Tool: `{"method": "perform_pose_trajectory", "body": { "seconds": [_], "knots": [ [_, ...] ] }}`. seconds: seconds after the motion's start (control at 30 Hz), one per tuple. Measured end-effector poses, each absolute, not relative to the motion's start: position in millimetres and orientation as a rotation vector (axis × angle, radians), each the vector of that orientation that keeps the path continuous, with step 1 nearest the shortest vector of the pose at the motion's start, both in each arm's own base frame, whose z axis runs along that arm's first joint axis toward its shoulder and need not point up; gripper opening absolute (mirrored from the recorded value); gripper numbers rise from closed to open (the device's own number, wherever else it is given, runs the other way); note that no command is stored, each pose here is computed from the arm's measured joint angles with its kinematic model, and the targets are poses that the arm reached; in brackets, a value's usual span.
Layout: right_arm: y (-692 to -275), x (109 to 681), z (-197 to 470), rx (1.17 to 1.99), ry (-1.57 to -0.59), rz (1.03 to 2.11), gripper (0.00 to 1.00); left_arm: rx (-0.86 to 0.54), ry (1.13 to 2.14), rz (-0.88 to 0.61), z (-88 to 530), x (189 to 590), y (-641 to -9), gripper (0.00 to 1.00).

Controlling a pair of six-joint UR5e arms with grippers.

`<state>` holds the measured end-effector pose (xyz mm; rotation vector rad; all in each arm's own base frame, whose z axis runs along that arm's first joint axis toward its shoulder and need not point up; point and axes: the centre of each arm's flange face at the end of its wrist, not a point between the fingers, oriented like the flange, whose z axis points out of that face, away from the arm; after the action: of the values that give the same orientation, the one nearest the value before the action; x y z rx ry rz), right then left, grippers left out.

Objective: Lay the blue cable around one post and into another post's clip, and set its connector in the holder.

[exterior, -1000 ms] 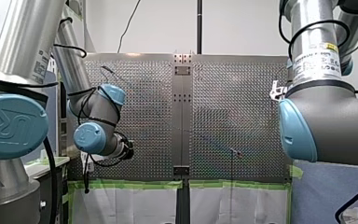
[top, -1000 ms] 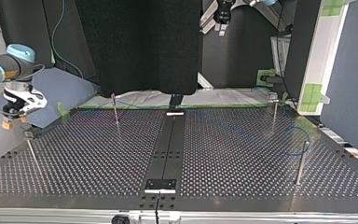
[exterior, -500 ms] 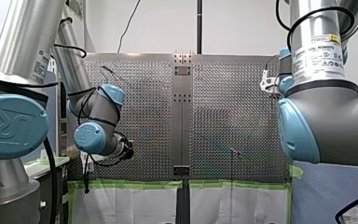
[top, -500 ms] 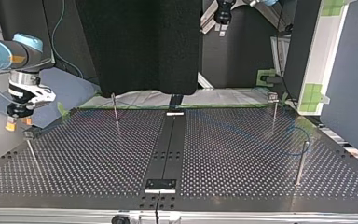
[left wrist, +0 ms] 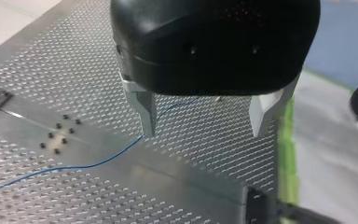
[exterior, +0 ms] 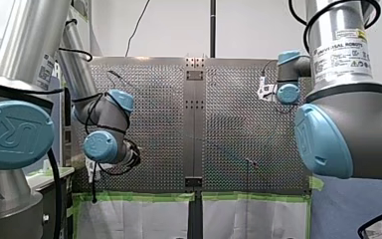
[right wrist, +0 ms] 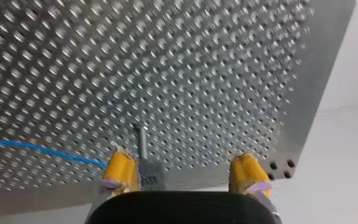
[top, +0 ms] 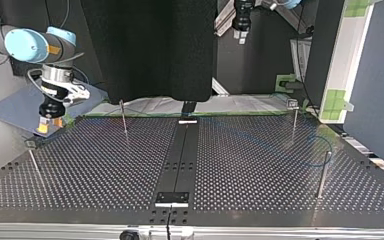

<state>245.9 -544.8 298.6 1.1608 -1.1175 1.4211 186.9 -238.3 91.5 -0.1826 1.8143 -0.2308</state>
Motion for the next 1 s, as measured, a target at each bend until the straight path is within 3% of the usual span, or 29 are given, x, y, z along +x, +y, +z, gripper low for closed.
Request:
{"method": "perform_pose_trajectory", "body": {
  "seconds": [0.3, 0.63, 1.0],
  "knots": [
    [-528.1, 288.7, 264.6, 1.24, -1.12, 1.379, 0.99, -0.198, 1.722, -0.149, 105.5, 215.8, -244.8, 1.0],
    [-501.3, 333.2, 256.3, 1.29, -1.088, 1.393, 0.99, -0.199, 1.593, -0.157, 132.1, 261.9, -266.6, 1.0],
    [-468.5, 378.4, 226.2, 1.349, -1.098, 1.366, 0.99, -0.196, 1.581, -0.133, 136.0, 271.6, -265.8, 1.0]
  ]
}}
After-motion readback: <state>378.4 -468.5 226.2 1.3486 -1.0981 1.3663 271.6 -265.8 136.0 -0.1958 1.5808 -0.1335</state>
